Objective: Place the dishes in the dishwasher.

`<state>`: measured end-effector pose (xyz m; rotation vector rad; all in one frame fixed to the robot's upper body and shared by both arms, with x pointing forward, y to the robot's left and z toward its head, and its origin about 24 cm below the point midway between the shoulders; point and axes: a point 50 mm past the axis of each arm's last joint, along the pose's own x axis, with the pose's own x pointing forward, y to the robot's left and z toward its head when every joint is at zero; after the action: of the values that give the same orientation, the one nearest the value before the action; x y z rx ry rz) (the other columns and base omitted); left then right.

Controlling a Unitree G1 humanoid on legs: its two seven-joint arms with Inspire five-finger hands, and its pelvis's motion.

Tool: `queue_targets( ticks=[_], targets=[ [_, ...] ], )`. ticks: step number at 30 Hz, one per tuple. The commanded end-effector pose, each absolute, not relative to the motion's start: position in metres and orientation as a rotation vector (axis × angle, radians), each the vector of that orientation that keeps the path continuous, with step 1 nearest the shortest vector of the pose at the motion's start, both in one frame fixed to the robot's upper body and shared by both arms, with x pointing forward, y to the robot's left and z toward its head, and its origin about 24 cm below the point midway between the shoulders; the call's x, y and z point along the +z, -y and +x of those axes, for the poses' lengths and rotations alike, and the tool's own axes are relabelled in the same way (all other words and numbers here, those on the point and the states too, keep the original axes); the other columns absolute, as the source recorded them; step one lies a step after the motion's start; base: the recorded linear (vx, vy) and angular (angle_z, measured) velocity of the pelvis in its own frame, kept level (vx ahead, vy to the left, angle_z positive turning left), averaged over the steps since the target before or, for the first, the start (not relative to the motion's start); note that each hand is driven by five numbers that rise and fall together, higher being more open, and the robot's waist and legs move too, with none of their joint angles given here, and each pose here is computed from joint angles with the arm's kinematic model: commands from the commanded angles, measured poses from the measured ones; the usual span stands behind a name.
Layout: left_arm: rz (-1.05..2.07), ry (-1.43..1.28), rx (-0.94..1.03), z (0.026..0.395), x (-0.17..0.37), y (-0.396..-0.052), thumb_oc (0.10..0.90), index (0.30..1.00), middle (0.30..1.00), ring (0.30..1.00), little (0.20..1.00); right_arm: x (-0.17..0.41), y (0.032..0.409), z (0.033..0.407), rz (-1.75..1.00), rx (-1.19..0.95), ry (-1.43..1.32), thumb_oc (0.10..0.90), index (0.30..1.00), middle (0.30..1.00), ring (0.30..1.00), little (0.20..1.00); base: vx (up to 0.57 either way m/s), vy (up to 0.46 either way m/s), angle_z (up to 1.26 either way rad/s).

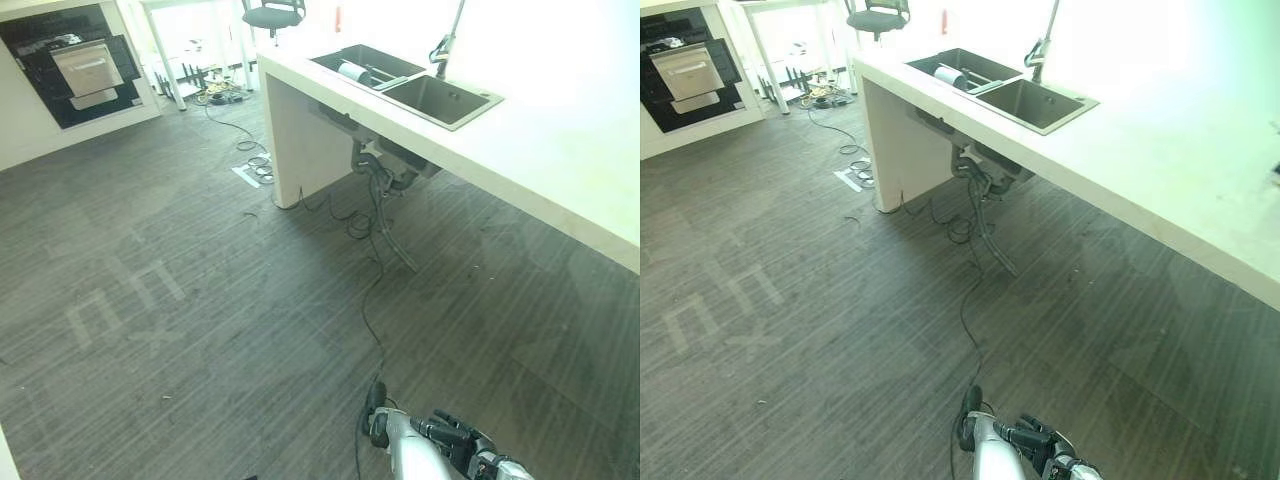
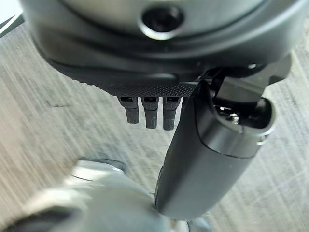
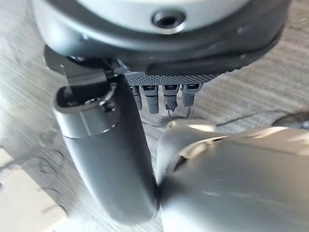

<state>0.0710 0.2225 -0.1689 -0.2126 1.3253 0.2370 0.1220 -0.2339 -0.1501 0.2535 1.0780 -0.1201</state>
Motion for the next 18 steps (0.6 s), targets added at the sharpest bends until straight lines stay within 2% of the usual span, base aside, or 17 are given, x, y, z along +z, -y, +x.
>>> queue_targets(
  ticks=[1, 4, 6, 7, 11, 18],
  targets=[
    [-0.141, -1.259, 0.206, 0.083, -0.163, -0.238, 0.800, 0.900, 0.900, 0.900, 0.900, -0.161, 0.248, 0.069, 0.107, -0.132, -1.238, 0.800, 0.900, 0.900, 0.900, 0.900, 0.36, -0.265, 0.67],
    [-0.162, -1.203, 0.206, 0.094, -0.160, -0.236, 0.800, 0.900, 0.900, 0.900, 0.900, -0.149, 0.256, 0.100, 0.027, -0.070, -1.107, 0.800, 0.900, 0.900, 0.900, 0.900, 0.37, -0.314, 0.49],
    [-0.309, -0.939, 0.193, 0.137, -0.138, -0.235, 0.800, 0.900, 0.900, 0.900, 0.900, -0.106, 0.259, 0.164, -0.089, 0.113, -0.826, 0.800, 0.900, 0.900, 0.900, 0.900, 0.43, -0.441, -0.30],
    [-0.358, -0.701, 0.183, 0.161, -0.111, -0.237, 0.800, 0.900, 0.900, 0.900, 0.900, -0.066, 0.247, 0.192, -0.117, 0.208, -0.624, 0.800, 0.900, 0.900, 0.900, 0.900, 0.22, -0.270, -0.59],
    [-0.374, -0.442, 0.148, 0.181, -0.077, -0.241, 0.800, 0.900, 0.900, 0.900, 0.900, -0.027, 0.240, 0.211, -0.122, 0.264, -0.405, 0.800, 0.900, 0.900, 0.900, 0.900, 0.15, 0.016, -0.37],
    [-0.244, -0.092, 0.104, 0.189, -0.014, -0.250, 0.800, 0.900, 0.900, 0.900, 0.900, 0.034, 0.232, 0.214, -0.087, 0.325, -0.118, 0.800, 0.900, 0.900, 0.900, 0.900, 0.35, 0.341, -0.02]
  ],
)
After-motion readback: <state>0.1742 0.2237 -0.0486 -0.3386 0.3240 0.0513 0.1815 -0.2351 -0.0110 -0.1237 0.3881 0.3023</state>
